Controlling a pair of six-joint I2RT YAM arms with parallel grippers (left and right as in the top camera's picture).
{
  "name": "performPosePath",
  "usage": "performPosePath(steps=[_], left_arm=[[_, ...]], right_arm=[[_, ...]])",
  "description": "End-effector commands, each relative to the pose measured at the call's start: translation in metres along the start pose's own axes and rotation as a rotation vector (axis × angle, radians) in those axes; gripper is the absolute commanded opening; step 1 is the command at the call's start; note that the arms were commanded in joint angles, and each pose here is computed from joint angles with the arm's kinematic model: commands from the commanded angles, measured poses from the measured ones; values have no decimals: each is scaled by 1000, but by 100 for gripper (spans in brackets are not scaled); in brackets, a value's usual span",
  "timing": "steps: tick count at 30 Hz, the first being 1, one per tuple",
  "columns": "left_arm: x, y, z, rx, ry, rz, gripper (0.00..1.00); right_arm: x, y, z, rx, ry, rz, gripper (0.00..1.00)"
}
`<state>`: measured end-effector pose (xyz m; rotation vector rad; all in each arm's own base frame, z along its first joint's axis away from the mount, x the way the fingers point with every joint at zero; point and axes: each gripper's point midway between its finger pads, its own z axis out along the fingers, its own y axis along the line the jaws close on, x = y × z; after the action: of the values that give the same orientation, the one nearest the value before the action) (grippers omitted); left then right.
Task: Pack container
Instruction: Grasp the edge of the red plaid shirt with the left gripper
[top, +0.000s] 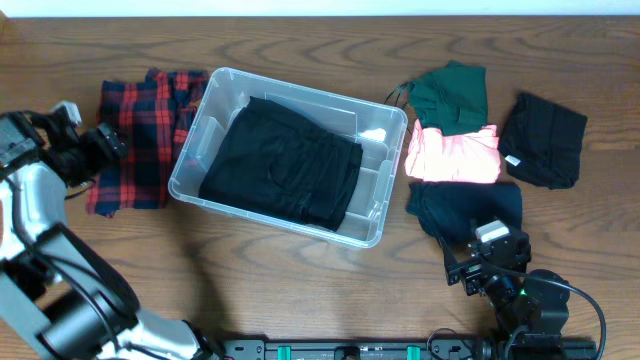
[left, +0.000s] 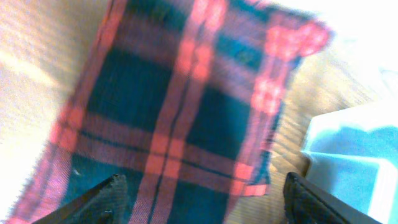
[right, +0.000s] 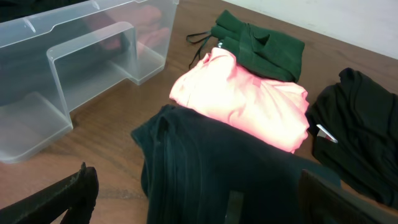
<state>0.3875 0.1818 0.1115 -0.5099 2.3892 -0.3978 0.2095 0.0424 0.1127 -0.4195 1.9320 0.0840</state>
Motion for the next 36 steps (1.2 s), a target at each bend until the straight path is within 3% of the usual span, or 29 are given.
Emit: performPosePath(steps=[1,5,14,22,28,31,36], left_arm=[[-4,-7,-7,12,-19,242,82],[-4,0,3,9,-19,370,82],[12,25,39,-3,35,329,83],[41,26,69,104,105,264,82],[64,81,77,-152,193,-66,82],[72,106,68,-283,201,-242,77],[105,133,45,-454,245,-626,73]], right_arm=[[1,-3,0,16,0,16,99],[1,-3,0,16,0,16,100],[1,-3,0,16,0,16,99],[1,-3,0,16,0,16,99],[1,-3,0,16,0,16,99],[1,-3,0,16,0,16,99],[1,-3,0,16,0,16,99]])
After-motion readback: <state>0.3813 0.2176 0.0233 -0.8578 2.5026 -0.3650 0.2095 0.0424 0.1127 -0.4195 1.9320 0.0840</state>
